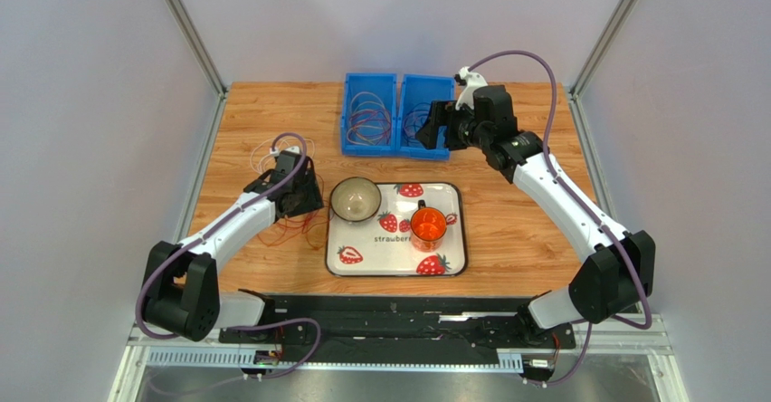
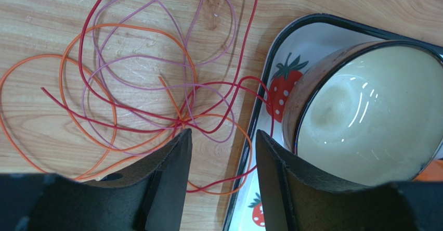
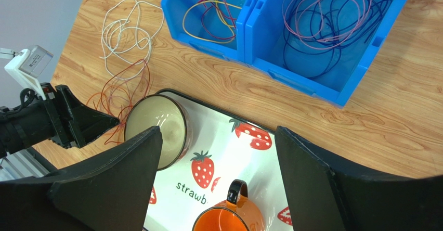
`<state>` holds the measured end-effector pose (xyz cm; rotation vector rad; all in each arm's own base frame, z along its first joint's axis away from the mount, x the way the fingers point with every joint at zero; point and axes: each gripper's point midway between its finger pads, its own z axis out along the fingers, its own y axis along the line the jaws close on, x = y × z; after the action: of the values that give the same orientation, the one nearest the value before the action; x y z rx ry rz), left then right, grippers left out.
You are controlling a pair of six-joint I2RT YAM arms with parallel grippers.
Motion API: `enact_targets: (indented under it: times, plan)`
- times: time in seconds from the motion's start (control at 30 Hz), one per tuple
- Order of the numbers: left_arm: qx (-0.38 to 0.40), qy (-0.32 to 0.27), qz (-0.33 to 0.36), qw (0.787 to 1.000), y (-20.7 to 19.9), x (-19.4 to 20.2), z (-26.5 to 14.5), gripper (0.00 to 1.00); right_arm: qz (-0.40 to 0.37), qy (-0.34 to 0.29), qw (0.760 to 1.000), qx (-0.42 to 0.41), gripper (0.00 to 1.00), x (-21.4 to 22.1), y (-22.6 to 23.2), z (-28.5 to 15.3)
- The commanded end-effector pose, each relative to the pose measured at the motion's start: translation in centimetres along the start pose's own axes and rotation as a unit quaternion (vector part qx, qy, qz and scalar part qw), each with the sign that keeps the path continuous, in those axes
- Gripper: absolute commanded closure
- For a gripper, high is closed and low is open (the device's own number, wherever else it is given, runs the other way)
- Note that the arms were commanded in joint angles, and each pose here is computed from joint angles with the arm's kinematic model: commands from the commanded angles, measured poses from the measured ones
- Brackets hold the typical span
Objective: Untangle the cables
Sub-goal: Place the cable in the bin.
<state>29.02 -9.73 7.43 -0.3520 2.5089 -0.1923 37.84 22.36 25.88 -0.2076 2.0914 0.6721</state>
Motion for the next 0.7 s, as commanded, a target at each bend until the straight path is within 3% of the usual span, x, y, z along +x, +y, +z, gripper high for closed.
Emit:
enact_targets:
  times: [0.0, 0.43, 0.63, 0.67]
  plan:
    - [0.001, -0.023, 0.000, 1.000, -0.7, -1.1, 0.8, 0.44, -0.004, -0.036, 0.999, -0.020, 0.16, -1.8, 1.2, -1.3]
    - [-0.014, -0.007, 0.004, 1.000, -0.6, 0.0, 2.0, 0.58, 0.001, -0.031, 0.999, -0.031, 0.16, -1.5, 1.6, -1.0]
    - [-0.020, 0.001, 0.005, 1.000, -0.3, 0.5, 2.4, 0.71, -0.003, -0.033, 0.999, -0.024, 0.16, -1.6, 1.3, -1.0]
    - [-0.021, 0.002, 0.005, 1.000, -0.3, 0.5, 2.4, 0.77, -0.004, -0.034, 0.999, -0.022, 0.16, -1.7, 1.3, -1.1]
